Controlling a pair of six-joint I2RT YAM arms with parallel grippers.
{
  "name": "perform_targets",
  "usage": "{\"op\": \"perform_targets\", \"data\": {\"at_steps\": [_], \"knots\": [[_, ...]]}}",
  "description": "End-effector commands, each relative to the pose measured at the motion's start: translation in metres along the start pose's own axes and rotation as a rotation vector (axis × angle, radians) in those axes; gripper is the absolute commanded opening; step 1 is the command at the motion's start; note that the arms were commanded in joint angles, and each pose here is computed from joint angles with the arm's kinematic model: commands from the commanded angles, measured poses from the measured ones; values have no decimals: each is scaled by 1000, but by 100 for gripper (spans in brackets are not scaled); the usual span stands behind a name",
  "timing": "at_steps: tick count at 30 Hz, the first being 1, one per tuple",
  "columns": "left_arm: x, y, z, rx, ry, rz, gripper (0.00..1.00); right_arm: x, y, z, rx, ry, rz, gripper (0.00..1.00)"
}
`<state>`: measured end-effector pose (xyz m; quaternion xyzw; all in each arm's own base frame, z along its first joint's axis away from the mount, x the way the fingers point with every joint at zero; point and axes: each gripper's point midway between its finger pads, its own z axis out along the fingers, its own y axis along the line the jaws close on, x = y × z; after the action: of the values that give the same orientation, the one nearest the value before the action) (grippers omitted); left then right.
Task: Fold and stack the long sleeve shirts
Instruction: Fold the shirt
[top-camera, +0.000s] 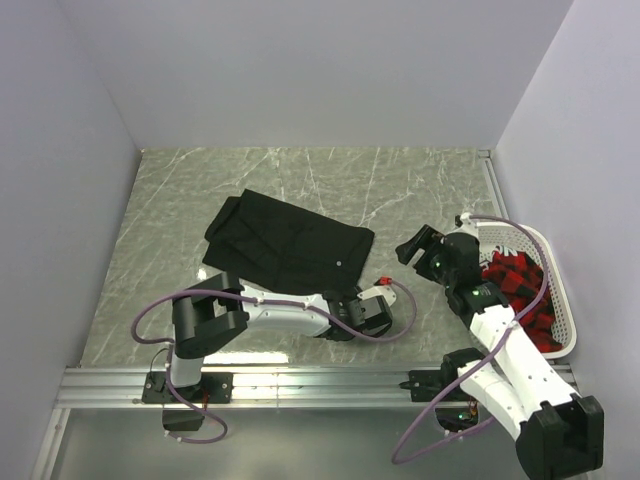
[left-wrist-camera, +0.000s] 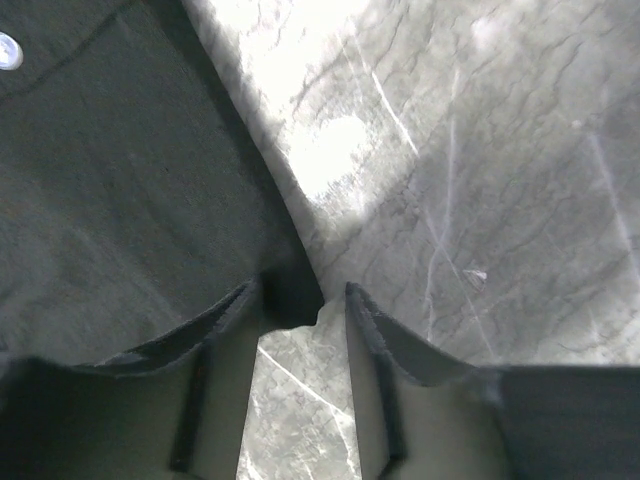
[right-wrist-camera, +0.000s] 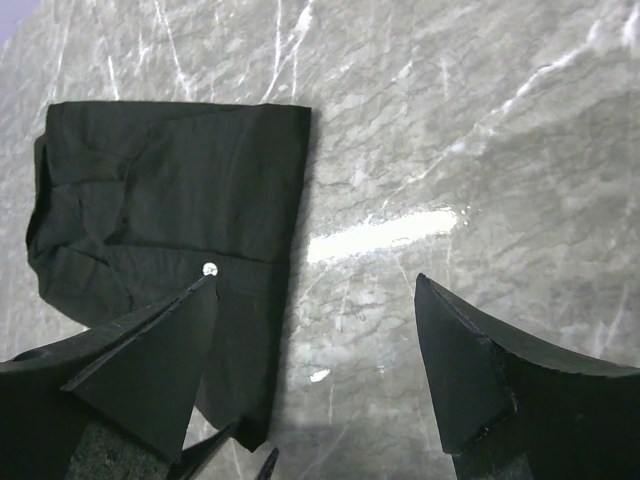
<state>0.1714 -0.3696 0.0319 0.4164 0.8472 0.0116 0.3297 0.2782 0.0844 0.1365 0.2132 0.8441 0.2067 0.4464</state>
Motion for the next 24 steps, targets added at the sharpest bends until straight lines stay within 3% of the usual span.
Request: {"op": "perform_targets", "data": {"at_steps": [1,9,12,24], "knots": [[2,-2,3,-11,18,17,39,2,9,6,-59,2,29,85],[4,-1,5,-26,23,9,6,26,18,19,-147,86,95,85],[2,2,3,-31,15,-5,1,29,26,24,-203,100,150,86],[-22,25,-20,110,-48,-244,1,68,40,54,-368,257,397,85]]}}
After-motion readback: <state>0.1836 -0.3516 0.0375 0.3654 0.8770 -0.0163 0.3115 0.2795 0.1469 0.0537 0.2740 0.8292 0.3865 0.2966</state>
